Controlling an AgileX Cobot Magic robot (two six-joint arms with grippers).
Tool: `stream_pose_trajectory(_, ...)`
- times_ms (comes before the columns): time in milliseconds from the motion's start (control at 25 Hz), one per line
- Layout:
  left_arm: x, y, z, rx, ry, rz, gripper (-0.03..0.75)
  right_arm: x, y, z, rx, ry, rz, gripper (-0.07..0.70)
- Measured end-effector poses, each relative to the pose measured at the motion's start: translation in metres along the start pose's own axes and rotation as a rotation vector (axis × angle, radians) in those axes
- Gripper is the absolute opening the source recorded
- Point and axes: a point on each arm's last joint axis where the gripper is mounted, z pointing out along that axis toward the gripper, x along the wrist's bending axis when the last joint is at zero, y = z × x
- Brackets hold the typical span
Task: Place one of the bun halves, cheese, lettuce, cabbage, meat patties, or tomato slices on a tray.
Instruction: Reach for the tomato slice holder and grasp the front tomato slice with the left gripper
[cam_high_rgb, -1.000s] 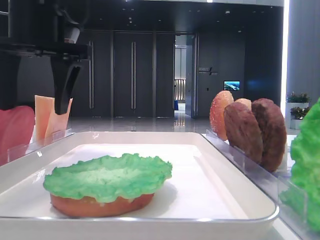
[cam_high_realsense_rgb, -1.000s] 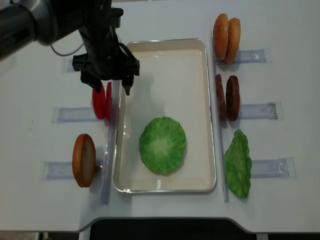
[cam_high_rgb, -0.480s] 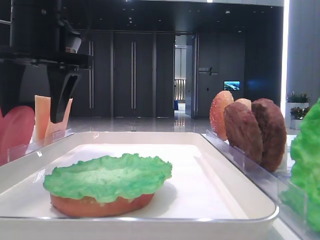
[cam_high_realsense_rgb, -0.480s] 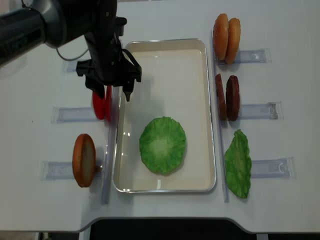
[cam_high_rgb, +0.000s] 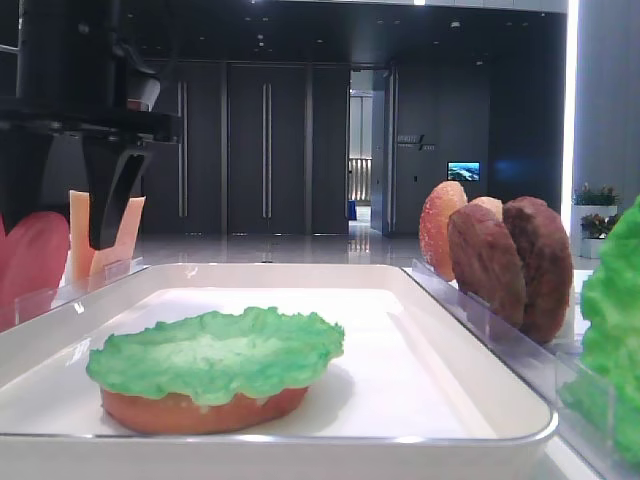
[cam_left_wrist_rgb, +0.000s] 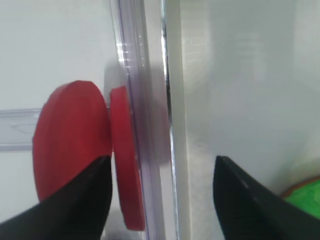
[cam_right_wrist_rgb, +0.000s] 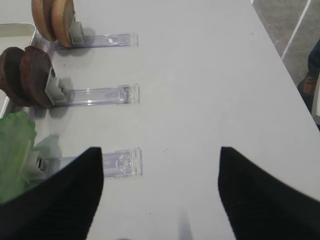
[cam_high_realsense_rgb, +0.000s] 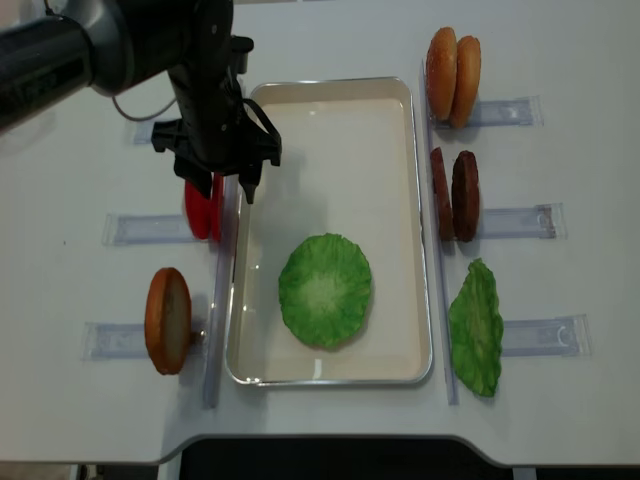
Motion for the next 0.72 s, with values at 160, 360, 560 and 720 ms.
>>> stream_pose_trajectory(160,0.004,0.0014,0.0026,0.01,0.006,-0.008,0.468,0.0,0.0,0.0,0.0,0.0,0.0,0.467)
stream_pose_trajectory(360,0.0045,0.0016,0.0027,0.009,0.009,-0.006,0.363,0.0,0.0,0.0,0.0,0.0,0.0,0.467)
stream_pose_trajectory(560,0.0048,0.001,0.0027,0.015,0.012,0.006,0.162,0.0,0.0,0.0,0.0,0.0,0.0,0.467)
stream_pose_trajectory(720,0.007,-0.0009,0.0019,0.043,0.032,0.042,0.066,0.0,0.0,0.0,0.0,0.0,0.0,0.467)
